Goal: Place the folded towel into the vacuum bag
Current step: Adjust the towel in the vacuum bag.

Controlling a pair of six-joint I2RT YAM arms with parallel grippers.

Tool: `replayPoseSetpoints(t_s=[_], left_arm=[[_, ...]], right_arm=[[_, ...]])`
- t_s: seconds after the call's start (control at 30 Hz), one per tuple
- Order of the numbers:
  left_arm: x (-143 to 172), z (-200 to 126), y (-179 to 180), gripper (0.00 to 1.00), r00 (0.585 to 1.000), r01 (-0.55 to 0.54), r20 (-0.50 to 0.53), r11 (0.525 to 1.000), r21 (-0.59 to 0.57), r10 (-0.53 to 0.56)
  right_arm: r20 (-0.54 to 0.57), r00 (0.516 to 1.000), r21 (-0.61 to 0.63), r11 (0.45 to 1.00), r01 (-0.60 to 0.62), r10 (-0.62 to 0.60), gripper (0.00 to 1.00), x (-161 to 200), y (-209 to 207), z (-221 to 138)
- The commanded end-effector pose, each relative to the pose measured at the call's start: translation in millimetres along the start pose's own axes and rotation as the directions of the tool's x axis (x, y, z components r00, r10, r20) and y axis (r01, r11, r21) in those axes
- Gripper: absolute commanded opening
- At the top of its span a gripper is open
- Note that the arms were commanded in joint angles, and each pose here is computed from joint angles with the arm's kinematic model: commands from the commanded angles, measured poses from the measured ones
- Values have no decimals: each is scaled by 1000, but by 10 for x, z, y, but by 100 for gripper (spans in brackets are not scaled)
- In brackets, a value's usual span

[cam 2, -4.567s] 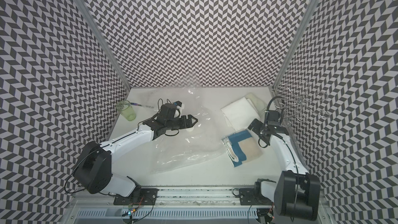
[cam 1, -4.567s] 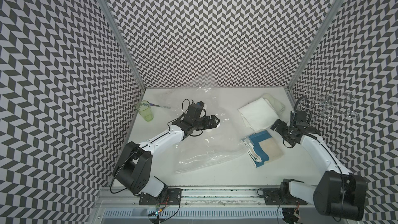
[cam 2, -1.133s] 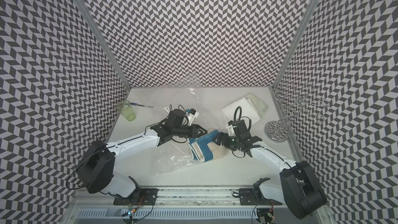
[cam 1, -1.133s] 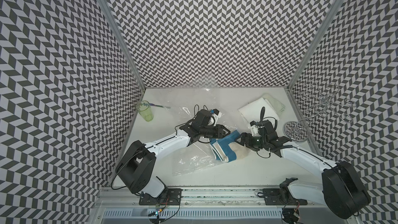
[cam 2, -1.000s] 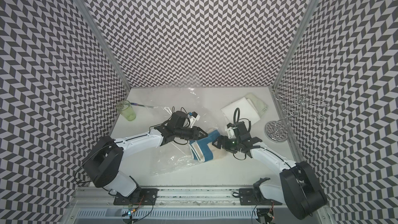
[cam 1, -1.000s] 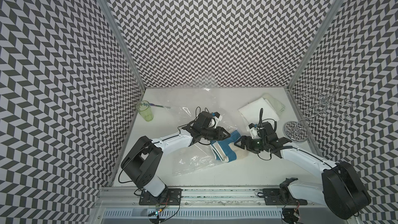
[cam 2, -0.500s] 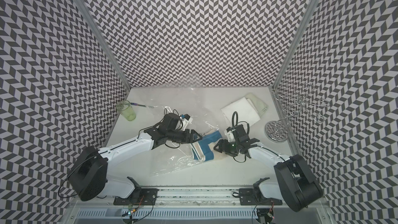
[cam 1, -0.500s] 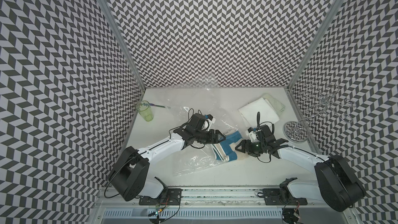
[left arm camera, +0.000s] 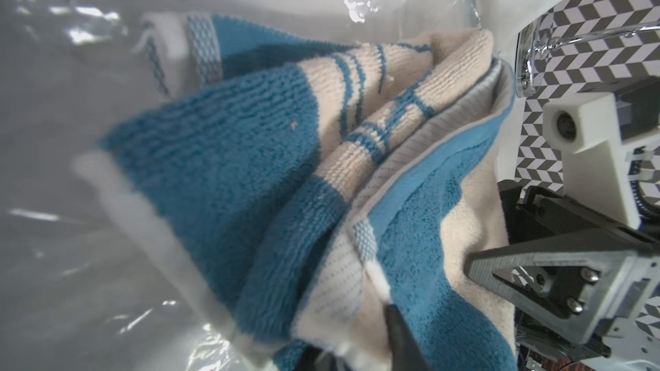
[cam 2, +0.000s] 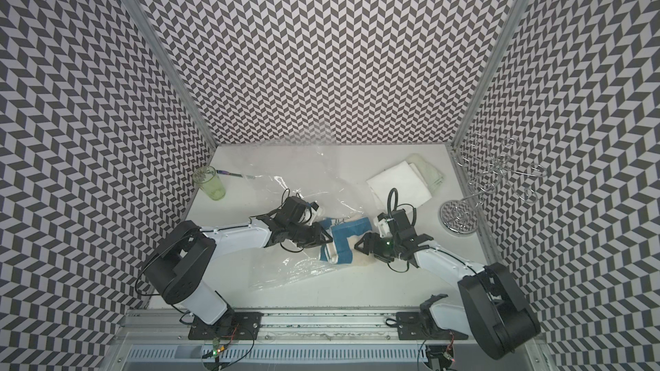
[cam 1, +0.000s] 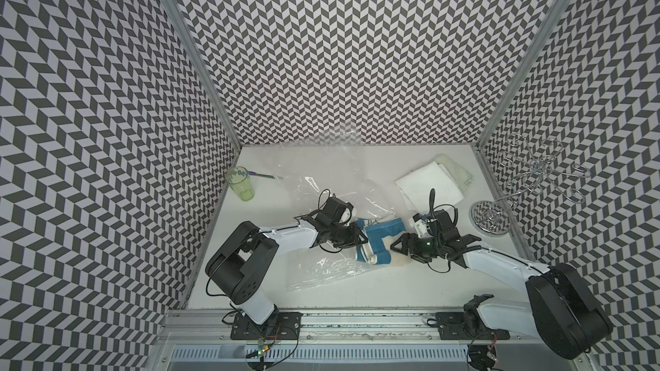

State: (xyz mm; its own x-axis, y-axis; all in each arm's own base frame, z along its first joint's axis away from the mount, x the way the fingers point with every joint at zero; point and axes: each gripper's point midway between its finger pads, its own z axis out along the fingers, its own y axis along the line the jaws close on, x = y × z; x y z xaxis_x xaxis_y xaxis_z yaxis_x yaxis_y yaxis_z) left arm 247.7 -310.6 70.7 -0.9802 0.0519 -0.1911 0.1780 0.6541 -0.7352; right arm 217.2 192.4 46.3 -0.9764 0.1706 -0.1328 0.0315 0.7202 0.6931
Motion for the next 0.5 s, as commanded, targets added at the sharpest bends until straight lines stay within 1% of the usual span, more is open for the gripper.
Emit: replayPoseSetpoints(t_s=[0.0, 0.03, 0.07, 0.17, 0.23, 0.3, 0.33, 0.37, 0.43, 0.47], left_arm=[[-366, -238, -490, 11, 985, -134, 116, 988, 78, 124], [-399, -267, -539, 7, 982, -151, 129, 985, 83, 139], [-419, -274, -555, 5, 980, -161, 135, 983, 85, 149], [-428, -175, -390, 4, 981, -156, 125, 986, 59, 148], [-434, -69, -206, 4, 980, -161, 117, 987, 9, 158], [-382, 60, 128, 5, 990, -115, 72, 991, -61, 119], [-350, 88, 232, 4, 993, -99, 53, 993, -70, 103], [-304, 88, 327, 5, 996, -82, 35, 993, -87, 86], [-270, -9, 369, 9, 995, -81, 42, 991, -104, 85], [-282, -92, 358, 16, 994, -82, 59, 990, -112, 89]], right_arm=[[41, 999, 29, 999, 23, -24, 68, -91, -55, 23], [45, 999, 39, 999, 25, -26, 68, -100, -73, 25], [45, 999, 45, 999, 26, -28, 68, -104, -85, 29], [52, 998, 69, 997, 35, -39, 72, -157, -96, 32], [59, 997, 81, 996, 43, -48, 75, -196, -86, 24], [60, 997, 78, 996, 53, -57, 78, -234, -27, -4], [60, 996, 73, 996, 57, -61, 78, -251, 15, -29], [60, 996, 69, 995, 66, -71, 79, -261, 70, -68], [88, 992, 86, 993, 83, -90, 81, -333, 167, -199], [101, 990, 108, 990, 90, -101, 81, -358, 181, -262]])
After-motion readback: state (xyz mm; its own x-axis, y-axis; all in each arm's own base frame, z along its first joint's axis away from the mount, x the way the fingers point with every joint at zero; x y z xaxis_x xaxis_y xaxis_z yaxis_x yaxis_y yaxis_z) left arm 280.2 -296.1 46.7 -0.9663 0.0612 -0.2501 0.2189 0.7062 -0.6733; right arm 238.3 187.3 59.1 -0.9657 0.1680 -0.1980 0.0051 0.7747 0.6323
